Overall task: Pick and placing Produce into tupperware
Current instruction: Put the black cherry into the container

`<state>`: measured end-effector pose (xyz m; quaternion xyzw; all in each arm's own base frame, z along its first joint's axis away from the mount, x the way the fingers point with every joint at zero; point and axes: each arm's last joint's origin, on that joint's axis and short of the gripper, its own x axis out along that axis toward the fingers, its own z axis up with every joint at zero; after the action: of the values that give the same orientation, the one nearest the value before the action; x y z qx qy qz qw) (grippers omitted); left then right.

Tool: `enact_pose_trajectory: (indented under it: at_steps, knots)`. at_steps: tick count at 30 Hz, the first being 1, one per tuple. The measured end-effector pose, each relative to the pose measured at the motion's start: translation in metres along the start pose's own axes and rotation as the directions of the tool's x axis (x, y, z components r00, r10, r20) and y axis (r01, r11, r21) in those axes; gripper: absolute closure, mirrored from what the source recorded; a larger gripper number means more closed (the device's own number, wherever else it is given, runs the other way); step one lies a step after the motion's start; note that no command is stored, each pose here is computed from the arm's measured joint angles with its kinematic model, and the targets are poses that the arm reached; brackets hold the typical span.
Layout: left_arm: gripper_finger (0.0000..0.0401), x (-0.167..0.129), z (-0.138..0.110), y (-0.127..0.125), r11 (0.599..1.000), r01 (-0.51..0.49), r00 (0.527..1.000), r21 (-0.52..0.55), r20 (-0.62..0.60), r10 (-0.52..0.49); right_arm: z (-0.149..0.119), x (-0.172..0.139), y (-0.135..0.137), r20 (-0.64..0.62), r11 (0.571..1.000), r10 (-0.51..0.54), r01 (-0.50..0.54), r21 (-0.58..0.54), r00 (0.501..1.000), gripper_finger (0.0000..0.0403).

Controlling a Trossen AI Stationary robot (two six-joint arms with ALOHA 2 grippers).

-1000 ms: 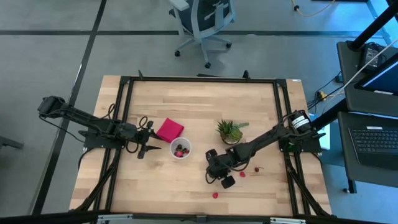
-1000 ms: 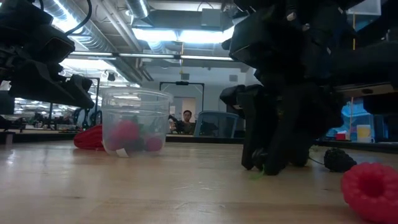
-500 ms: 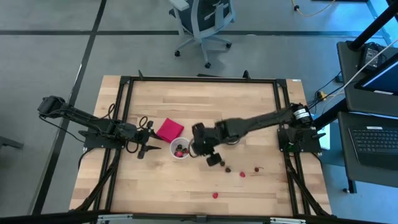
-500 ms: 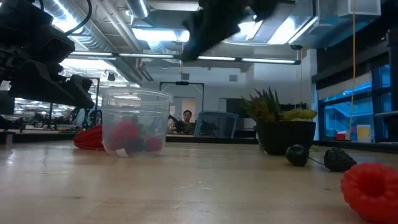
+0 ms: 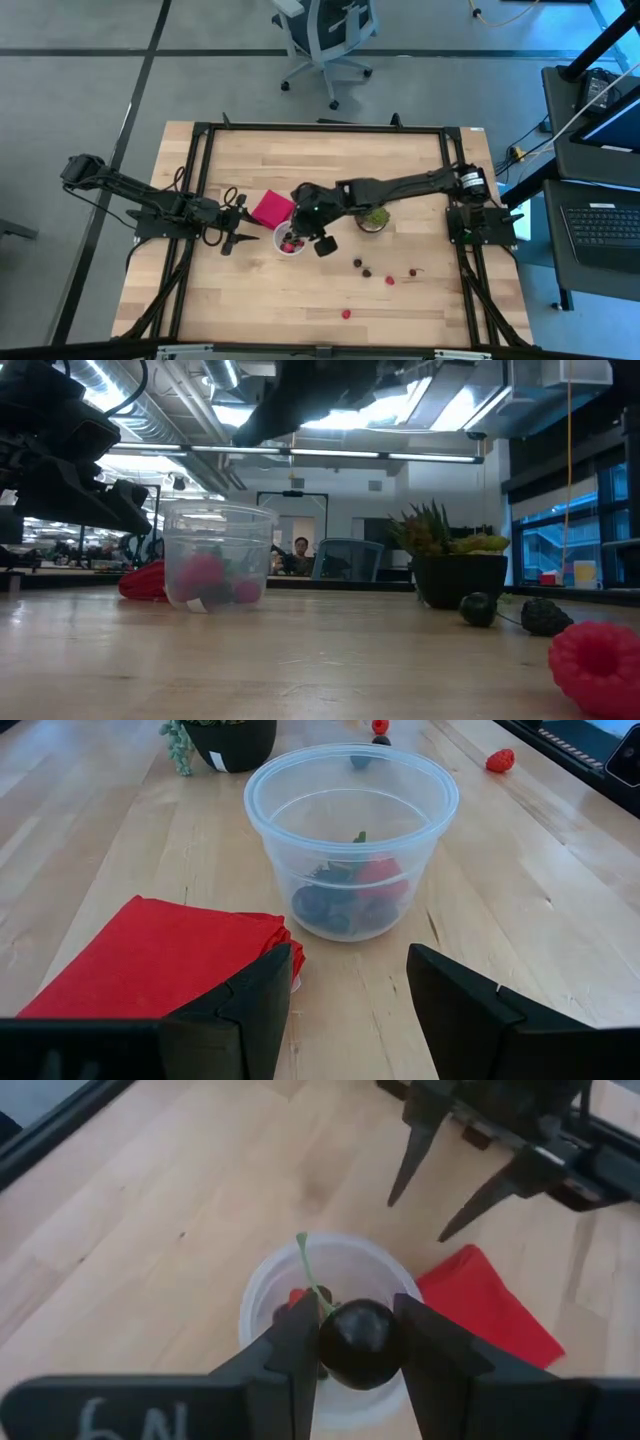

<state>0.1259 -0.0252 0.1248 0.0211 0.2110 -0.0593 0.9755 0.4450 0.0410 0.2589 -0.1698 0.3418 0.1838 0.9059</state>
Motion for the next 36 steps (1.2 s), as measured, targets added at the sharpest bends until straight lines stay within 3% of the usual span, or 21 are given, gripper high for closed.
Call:
enact_pose_trajectory:
  at_steps: [7, 20, 36]
  knots:
    - [0.0209, 0.0, 0.0, 0.0, 1.0, 0.0, 1.0, 0.0, 0.0, 0.0, -0.007, 0.024, -0.001, 0.013, 1.0, -0.005, 0.005, -0.002, 1.0, 0.0283]
    - [0.0209, 0.0, 0.0, 0.0, 1.0, 0.0, 1.0, 0.0, 0.0, 0.0, -0.044, 0.077, 0.002, -0.113, 0.999, 0.046, -0.043, 0.027, 0.993, 0.0283]
    - [0.0209, 0.0, 0.0, 0.0, 1.0, 0.0, 1.0, 0.001, -0.001, 0.0, -0.043, 0.077, 0.001, -0.103, 0.999, 0.039, -0.036, 0.024, 0.994, 0.0273]
